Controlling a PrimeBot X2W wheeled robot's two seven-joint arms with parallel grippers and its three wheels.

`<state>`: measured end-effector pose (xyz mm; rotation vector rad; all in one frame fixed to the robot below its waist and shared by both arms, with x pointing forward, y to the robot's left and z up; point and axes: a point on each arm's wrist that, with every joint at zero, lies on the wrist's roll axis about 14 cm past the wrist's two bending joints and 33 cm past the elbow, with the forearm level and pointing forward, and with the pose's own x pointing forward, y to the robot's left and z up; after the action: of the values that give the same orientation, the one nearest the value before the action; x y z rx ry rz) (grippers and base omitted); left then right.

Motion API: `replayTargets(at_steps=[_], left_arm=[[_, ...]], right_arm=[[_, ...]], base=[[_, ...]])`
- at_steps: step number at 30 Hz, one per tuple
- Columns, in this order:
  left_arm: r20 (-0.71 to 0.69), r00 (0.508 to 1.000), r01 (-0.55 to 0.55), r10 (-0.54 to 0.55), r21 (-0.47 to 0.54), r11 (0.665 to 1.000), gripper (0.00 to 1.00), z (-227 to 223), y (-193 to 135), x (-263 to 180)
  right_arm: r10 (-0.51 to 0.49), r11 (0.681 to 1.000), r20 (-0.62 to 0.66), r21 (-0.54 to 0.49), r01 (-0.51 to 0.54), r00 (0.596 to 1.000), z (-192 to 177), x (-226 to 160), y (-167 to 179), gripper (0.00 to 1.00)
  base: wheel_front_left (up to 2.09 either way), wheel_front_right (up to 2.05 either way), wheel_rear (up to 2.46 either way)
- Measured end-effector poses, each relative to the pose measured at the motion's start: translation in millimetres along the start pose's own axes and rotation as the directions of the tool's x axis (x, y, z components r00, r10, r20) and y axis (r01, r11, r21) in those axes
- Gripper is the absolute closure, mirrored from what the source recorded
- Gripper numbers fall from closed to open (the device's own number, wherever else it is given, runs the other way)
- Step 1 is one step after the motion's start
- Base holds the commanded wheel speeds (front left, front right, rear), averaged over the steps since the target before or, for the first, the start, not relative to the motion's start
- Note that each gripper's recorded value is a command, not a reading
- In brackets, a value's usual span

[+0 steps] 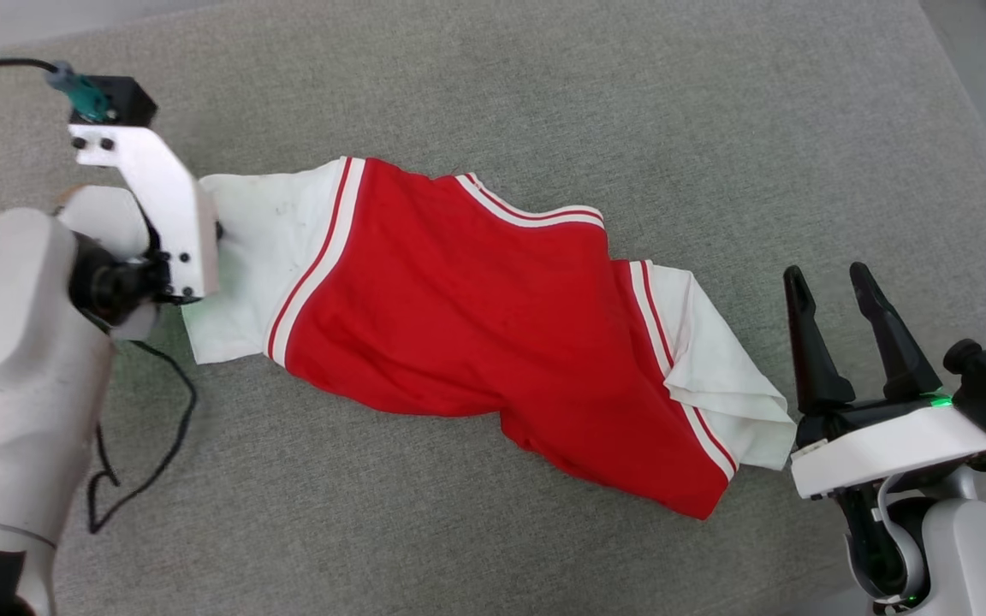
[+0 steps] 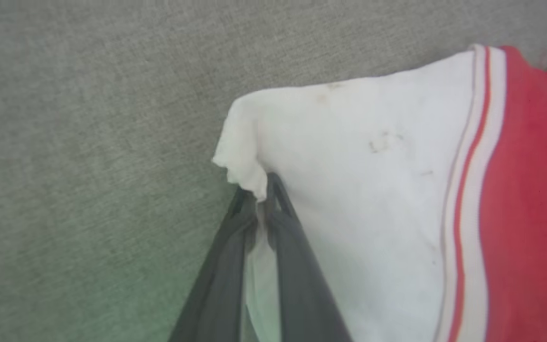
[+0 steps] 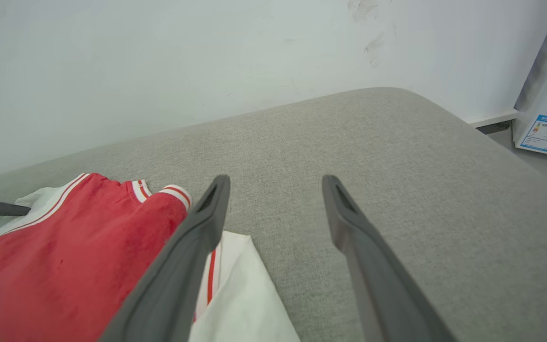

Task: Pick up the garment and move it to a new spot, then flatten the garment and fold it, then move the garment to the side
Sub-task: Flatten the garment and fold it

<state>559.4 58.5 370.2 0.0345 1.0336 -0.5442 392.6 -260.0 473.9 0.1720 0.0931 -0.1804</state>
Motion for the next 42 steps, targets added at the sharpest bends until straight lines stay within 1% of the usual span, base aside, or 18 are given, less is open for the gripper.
replayTargets(at_steps=[2, 5, 9, 12, 15, 18, 20, 22, 26, 30, 32, 35, 36, 37, 38, 40, 42], left_arm=[[0.040, 0.999, 0.003, -0.004, 0.009, 1.000, 1.00, 4, -5, -2], [0.127, 0.992, -0.014, 0.011, 0.019, 1.000, 1.00, 12, -4, -9], [0.287, 0.957, -0.054, 0.047, 0.016, 0.998, 1.00, 32, 3, -32], [0.379, 0.923, -0.075, 0.066, 0.009, 0.997, 1.00, 40, 3, -52], [0.456, 0.886, -0.093, 0.080, 0.006, 0.996, 1.00, 46, 4, -74], [0.521, 0.849, -0.109, 0.091, 0.004, 0.994, 1.00, 51, 4, -95], [0.555, 0.827, -0.111, 0.089, 0.007, 0.994, 1.00, 52, 2, -107], [0.577, 0.812, -0.112, 0.084, 0.014, 0.994, 1.00, 53, -1, -117], [0.610, 0.789, -0.106, 0.071, 0.021, 0.994, 1.00, 53, -6, -130], [0.618, 0.783, -0.103, 0.068, 0.021, 0.994, 1.00, 50, -5, -131], [0.622, 0.781, -0.100, 0.065, 0.022, 0.995, 1.00, 50, -4, -131], [0.614, 0.786, -0.103, 0.075, 0.012, 0.995, 1.00, 44, 2, -129], [0.610, 0.788, -0.105, 0.079, 0.007, 0.994, 1.00, 41, 4, -128], [0.607, 0.790, -0.106, 0.083, 0.003, 0.994, 1.00, 39, 5, -128], [0.601, 0.795, -0.107, 0.085, 0.000, 0.994, 1.00, 37, 6, -127], [0.597, 0.797, -0.106, 0.088, -0.006, 0.994, 1.00, 34, 7, -127], [0.598, 0.796, -0.109, 0.089, -0.003, 0.994, 1.00, 34, 7, -130]], right_arm=[[-0.004, 1.000, 0.001, 0.003, 0.004, 1.000, 2, 0, -2, 0.00], [-0.009, 1.000, 0.000, 0.009, 0.009, 1.000, 4, -1, -3, 0.00], [-0.014, 1.000, -0.021, 0.020, 0.015, 1.000, 5, -3, -6, 0.00], [-0.018, 0.999, -0.073, 0.042, 0.021, 0.997, 0, -5, -8, 0.00], [-0.023, 0.999, -0.152, 0.045, 0.030, 0.988, -7, -7, -19, 0.00], [-0.013, 0.998, -0.269, 0.050, 0.027, 0.963, -19, -8, -27, 0.00], [-0.003, 0.999, -0.367, 0.034, 0.016, 0.930, -30, -9, -31, 0.00], [0.025, 0.999, -0.453, 0.038, -0.008, 0.891, -38, -6, -29, 0.00], [0.093, 0.995, -0.614, 0.041, -0.086, 0.784, -62, -1, -10, 0.00], [0.130, 0.989, -0.720, 0.049, -0.137, 0.682, -87, 4, 6, 0.00], [0.141, 0.986, -0.770, 0.055, -0.155, 0.623, -101, 4, 13, 0.00], [0.154, 0.982, -0.815, 0.063, -0.177, 0.559, -113, 6, 20, 0.00], [0.156, 0.981, -0.827, 0.065, -0.183, 0.540, -116, 6, 21, 0.06], [0.156, 0.979, -0.835, 0.061, -0.194, 0.527, -118, 7, 23, 0.77], [0.157, 0.978, -0.838, 0.059, -0.199, 0.522, -119, 7, 24, 1.00], [0.167, 0.976, -0.839, 0.065, -0.209, 0.517, -118, 8, 28, 1.00], [0.181, 0.971, -0.831, 0.065, -0.232, 0.526, -116, 9, 34, 1.00]], base=[[0.00, 0.00, 0.00], [0.00, 0.00, 0.00], [0.00, 0.00, 0.00], [0.00, 0.00, 0.00], [0.00, 0.00, 0.00], [0.00, 0.00, 0.00], [0.00, 0.00, 0.00], [0.00, 0.00, 0.00], [0.00, 0.00, 0.00], [0.00, 0.00, 0.00], [0.00, 0.00, 0.00], [0.00, 0.00, 0.00], [0.00, 0.00, 0.00], [0.00, 0.00, 0.00], [0.00, 0.00, 0.00], [0.00, 0.00, 0.00], [0.00, 0.00, 0.00]])
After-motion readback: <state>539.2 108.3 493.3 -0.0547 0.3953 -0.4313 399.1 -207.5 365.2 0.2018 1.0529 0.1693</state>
